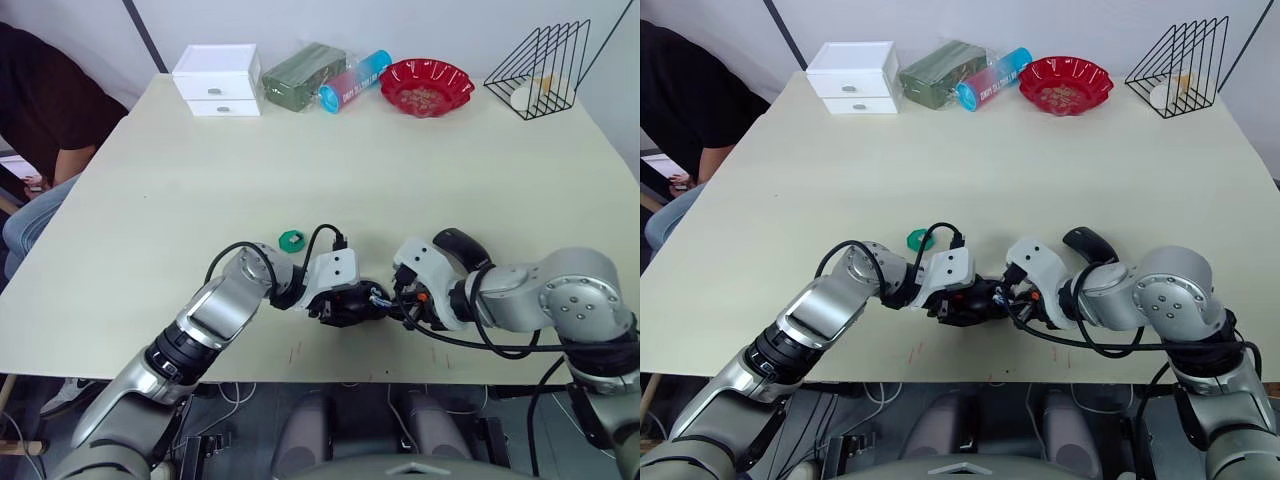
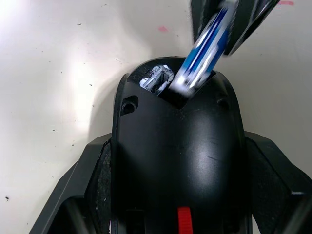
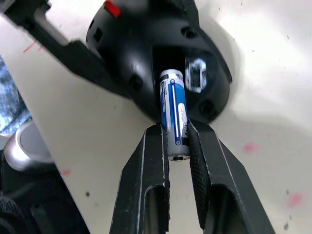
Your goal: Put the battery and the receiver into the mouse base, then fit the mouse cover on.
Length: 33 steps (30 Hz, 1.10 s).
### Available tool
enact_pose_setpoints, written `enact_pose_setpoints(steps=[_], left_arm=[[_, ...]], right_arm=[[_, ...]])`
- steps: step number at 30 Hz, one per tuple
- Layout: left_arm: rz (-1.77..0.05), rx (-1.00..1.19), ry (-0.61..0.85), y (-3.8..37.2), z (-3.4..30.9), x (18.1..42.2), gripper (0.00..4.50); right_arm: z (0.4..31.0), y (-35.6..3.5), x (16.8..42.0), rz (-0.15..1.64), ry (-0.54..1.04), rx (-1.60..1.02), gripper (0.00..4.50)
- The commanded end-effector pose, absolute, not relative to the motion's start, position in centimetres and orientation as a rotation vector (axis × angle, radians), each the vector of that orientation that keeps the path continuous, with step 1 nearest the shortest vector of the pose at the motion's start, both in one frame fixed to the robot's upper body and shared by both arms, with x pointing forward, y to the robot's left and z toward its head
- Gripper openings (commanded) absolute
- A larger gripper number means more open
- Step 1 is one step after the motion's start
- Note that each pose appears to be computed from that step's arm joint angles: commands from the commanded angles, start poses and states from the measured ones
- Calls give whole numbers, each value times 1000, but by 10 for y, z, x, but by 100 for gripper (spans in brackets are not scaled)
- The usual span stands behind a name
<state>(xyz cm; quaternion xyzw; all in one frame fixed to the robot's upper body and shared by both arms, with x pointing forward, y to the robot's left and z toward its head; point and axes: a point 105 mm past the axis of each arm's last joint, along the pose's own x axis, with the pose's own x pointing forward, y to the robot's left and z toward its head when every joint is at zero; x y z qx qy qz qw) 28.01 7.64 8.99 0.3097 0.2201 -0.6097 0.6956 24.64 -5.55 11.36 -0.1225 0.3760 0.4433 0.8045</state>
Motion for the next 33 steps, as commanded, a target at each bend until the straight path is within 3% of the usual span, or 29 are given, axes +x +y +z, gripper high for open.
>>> enact_pose_setpoints(steps=[1, 7, 13, 16, 23, 29, 32, 33], left_arm=[[-1334, 674, 585, 84, 70, 278, 298], [-1329, 673, 587, 85, 69, 278, 298], [-1332, 678, 584, 84, 69, 278, 298], [-1335, 678, 586, 84, 69, 277, 298], [-1334, 678, 588, 86, 69, 278, 298], [-1336, 682, 581, 85, 70, 280, 298], [-1337, 687, 580, 85, 71, 280, 298], [-1338, 687, 579, 84, 71, 280, 298]], right_arm=[[111, -53, 246, 935, 826, -273, 5], [112, -52, 247, 929, 842, -277, 5], [117, -53, 243, 964, 841, -294, 288], [123, -59, 247, 947, 819, -292, 378], [131, -79, 242, 948, 737, -313, 378], [138, -82, 237, 1046, 514, -212, 378], [136, -84, 236, 1070, 467, -194, 292], [136, -84, 236, 1077, 444, -184, 245]])
